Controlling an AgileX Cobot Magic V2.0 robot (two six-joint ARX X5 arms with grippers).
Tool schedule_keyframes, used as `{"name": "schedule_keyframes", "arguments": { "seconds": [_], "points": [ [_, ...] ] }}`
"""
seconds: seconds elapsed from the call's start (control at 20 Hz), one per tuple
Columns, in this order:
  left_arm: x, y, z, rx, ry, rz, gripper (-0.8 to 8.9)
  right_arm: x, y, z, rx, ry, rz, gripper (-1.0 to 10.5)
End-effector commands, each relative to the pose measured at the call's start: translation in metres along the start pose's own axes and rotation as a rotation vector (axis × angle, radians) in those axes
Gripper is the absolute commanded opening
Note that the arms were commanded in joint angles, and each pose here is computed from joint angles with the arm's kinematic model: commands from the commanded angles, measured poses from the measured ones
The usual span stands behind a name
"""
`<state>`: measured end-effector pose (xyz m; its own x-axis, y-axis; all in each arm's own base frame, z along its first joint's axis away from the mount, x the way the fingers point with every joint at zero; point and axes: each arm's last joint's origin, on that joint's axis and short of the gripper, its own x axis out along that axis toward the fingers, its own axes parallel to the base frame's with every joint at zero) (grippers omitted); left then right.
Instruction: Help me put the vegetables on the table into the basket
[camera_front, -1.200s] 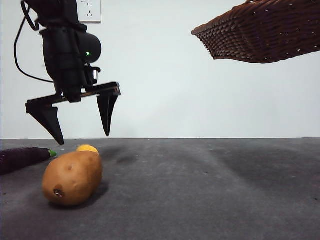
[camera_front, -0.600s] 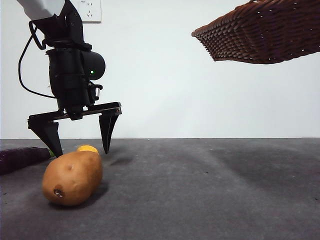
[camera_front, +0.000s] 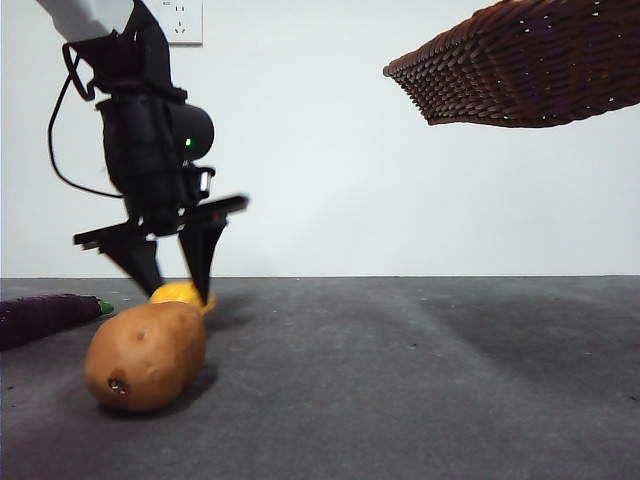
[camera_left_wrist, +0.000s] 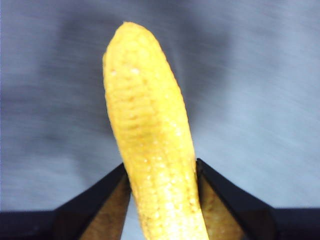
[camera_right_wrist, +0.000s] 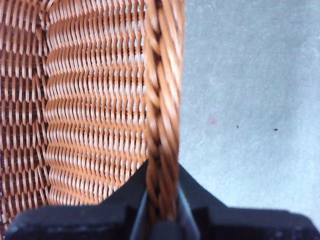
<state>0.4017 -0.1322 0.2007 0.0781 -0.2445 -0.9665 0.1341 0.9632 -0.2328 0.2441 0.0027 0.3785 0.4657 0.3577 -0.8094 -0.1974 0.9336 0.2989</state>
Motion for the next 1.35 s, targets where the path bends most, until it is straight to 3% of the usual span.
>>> {"name": "schedule_keyframes", "arguments": {
  "seconds": [0.05, 0.2, 0.4, 0.55, 0.65, 0.8, 1.05, 1.1, 1.25, 1.3, 1.35],
  "points": [
    [-0.023, -0.010, 0.007, 0.079, -0.006, -0.133, -0.09, -0.001, 0.001, 0.001, -0.014, -0.025, 0.010, -0.1],
    [-0.070, -0.040, 0.001, 0.230, -0.097, -0.249, -0.09, 0.000, 0.000, 0.001, -0.004, -0.014, -0.006, -0.1],
    [-0.119, -0.086, -0.031, 0.426, -0.214, -0.290, -0.08, 0.007, -0.007, 0.002, 0.082, 0.019, -0.147, -0.1],
    [-0.140, -0.130, -0.057, 0.558, -0.299, -0.352, -0.08, 0.024, -0.009, 0.003, 0.125, 0.116, -0.151, -0.1],
    [-0.138, -0.157, -0.069, 0.625, -0.309, -0.387, -0.09, 0.042, -0.004, 0.007, 0.103, 0.160, -0.133, -0.1],
    [-0.122, -0.181, -0.074, 0.639, -0.325, -0.322, -0.08, 0.072, 0.017, 0.013, 0.064, 0.204, -0.095, -0.1],
    [-0.085, -0.169, -0.056, 0.528, -0.211, -0.256, 0.01, 0.110, 0.059, 0.017, -0.002, 0.219, -0.036, -0.1],
    [-0.078, -0.161, -0.051, 0.486, -0.176, -0.239, 0.55, 0.112, 0.065, 0.017, -0.002, 0.208, -0.026, -0.1],
    [-0.073, -0.149, -0.038, 0.435, -0.193, -0.234, 4.76, 0.114, 0.076, 0.015, -0.026, 0.210, -0.010, -0.1],
    [-0.073, -0.147, -0.037, 0.432, -0.197, -0.233, 5.46, 0.114, 0.077, 0.014, -0.028, 0.211, -0.013, -0.1],
    [-0.074, -0.144, -0.035, 0.432, -0.199, -0.230, 5.45, 0.114, 0.077, 0.014, -0.023, 0.210, -0.014, -0.1]
  ]
}}
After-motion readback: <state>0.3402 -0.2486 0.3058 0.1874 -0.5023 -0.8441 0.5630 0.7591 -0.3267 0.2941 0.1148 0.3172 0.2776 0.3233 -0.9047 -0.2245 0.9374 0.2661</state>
